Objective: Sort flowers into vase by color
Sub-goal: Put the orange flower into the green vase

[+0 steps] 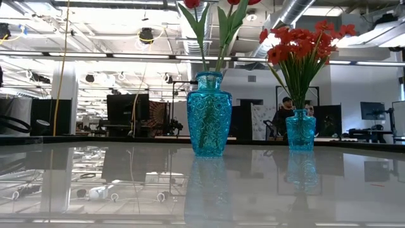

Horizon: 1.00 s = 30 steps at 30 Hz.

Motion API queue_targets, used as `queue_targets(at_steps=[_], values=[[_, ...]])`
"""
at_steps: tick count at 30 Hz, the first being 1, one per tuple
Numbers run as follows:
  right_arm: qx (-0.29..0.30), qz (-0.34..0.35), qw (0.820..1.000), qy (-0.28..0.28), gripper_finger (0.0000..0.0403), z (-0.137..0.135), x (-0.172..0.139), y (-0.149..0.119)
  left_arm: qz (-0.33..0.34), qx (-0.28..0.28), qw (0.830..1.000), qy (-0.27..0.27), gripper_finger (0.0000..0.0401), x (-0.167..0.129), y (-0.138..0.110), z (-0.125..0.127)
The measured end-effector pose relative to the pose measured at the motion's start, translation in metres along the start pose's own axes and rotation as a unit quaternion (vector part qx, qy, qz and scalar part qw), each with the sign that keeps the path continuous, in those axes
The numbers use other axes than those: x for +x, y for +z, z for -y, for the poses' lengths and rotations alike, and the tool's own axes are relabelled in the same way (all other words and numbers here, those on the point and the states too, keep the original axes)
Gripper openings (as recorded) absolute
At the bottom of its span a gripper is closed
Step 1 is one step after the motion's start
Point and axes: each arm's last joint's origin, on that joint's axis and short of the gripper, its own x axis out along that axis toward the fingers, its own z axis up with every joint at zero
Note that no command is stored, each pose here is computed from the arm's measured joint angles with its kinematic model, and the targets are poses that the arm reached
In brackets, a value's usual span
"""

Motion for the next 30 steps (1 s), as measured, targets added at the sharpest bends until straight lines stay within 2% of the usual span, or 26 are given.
queue_targets(at_steps=[3,7,10,13,19,24,30], values=[[0.088,0.021,0.994,0.066,0.0023,-0.001,-0.019,-0.001,0.008,0.054,0.997,0.047,0.0178,-0.014,0.001,0.009],[0.171,0.04,0.974,0.144,0.0024,-0.004,-0.038,0.0,0.018,0.1,0.989,0.103,0.0178,-0.024,-0.001,0.016],[0.198,0.051,0.958,0.202,0.0024,-0.009,-0.046,0.003,0.023,0.113,0.986,0.118,0.0178,-0.025,-0.001,0.016],[0.198,0.049,0.947,0.248,0.0024,-0.014,-0.052,0.003,0.019,0.114,0.986,0.123,0.0178,-0.025,-0.002,0.016],[0.233,0.012,0.93,0.285,0.0022,-0.025,-0.061,-0.007,-0.009,0.106,0.983,0.147,0.0178,-0.022,-0.01,0.009],[0.244,-0.019,0.92,0.304,0.0022,-0.046,-0.061,-0.031,-0.017,0.09,0.982,0.164,0.0178,-0.021,-0.014,0.007],[0.252,0.009,0.919,0.302,0.0022,-0.062,-0.065,-0.06,-0.002,0.078,0.979,0.189,0.0178,-0.022,-0.016,0.009]])
